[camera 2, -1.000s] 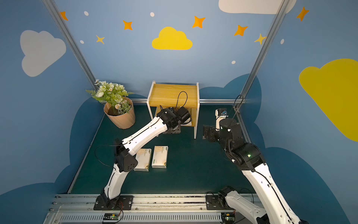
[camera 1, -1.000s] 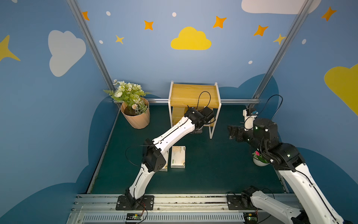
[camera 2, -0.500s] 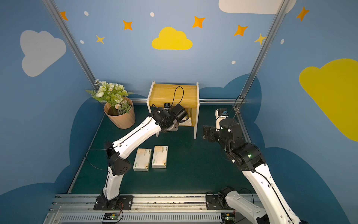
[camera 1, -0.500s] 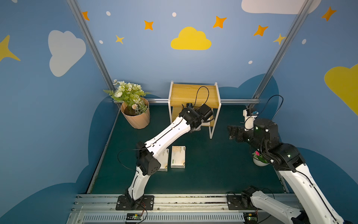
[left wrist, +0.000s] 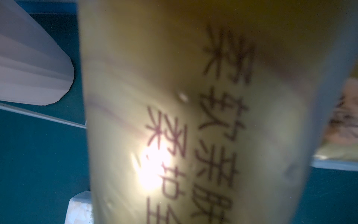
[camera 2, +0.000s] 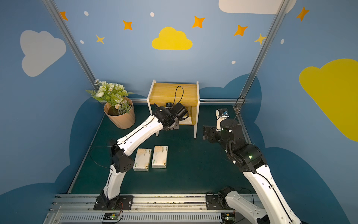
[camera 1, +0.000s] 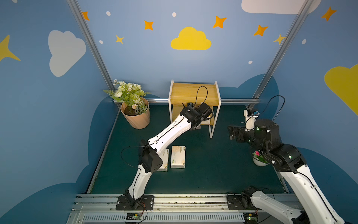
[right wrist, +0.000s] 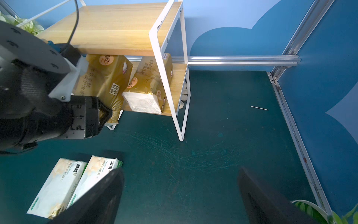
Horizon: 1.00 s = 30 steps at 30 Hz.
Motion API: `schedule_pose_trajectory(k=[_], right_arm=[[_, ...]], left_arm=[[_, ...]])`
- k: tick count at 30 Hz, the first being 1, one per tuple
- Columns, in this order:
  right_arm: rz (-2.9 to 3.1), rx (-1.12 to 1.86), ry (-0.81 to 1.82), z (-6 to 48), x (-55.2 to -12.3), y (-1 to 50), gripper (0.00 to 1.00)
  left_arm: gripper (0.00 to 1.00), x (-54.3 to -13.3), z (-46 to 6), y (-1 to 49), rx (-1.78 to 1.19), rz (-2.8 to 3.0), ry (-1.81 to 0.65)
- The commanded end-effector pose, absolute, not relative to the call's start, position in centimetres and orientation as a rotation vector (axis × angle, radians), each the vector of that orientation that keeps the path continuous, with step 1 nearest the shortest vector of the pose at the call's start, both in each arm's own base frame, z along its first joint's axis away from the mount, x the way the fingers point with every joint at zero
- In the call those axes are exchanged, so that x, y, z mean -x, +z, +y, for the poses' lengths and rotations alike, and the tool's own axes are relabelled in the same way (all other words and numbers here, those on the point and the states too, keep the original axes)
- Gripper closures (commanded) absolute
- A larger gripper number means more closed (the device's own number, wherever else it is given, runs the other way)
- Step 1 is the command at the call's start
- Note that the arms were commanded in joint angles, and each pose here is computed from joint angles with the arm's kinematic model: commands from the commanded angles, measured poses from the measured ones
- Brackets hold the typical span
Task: Place the tissue boxes on the shelf by color
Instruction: Place a box of tissues on the shelf.
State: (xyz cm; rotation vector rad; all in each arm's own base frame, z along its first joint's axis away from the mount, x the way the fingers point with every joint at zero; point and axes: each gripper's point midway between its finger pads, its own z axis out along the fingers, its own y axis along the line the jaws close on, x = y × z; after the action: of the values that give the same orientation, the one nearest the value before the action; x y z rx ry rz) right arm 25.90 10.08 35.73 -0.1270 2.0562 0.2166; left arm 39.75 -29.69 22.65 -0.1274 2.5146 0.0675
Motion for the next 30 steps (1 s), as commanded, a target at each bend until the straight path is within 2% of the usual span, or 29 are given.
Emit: schedule_pose_trajectory(k=[1, 4, 9, 13, 21, 27, 30], right_arm=[[2.043, 0.107, 0.223, 9.7, -25.5, 36.4, 0.02], [2.041, 0.108, 0.228, 9.8, -25.4, 36.5, 0.02], [2.035, 0.116, 0.228, 9.8, -25.4, 36.6, 0.02], [2.035, 0.127, 0.246, 10.1, -25.3, 36.5, 0.02], [2.027, 0.126, 0.271, 10.2, -25.0, 36.6, 0.02], [2.008, 0.137, 0.311, 10.5, -24.5, 36.7, 0.02], [1.998, 0.14, 0.33, 10.7, -24.3, 36.8, 0.02]], left_arm=[[0.69, -42.0, -29.4, 23.4, 0.143, 2.455, 0.063], [0.52, -42.1, -29.2, 23.5, 0.167, 2.448, 0.061], [0.28, -42.0, -29.5, 23.3, 0.195, 2.449, 0.047], [0.13, -41.8, -29.5, 23.5, 0.215, 2.439, 0.045], [0.14, -42.2, -29.9, 23.5, 0.232, 2.41, 0.045], [0.0, -42.7, -29.4, 24.1, 0.236, 2.354, 0.102], [0.0, -42.8, -29.8, 23.8, 0.22, 2.352, 0.107]])
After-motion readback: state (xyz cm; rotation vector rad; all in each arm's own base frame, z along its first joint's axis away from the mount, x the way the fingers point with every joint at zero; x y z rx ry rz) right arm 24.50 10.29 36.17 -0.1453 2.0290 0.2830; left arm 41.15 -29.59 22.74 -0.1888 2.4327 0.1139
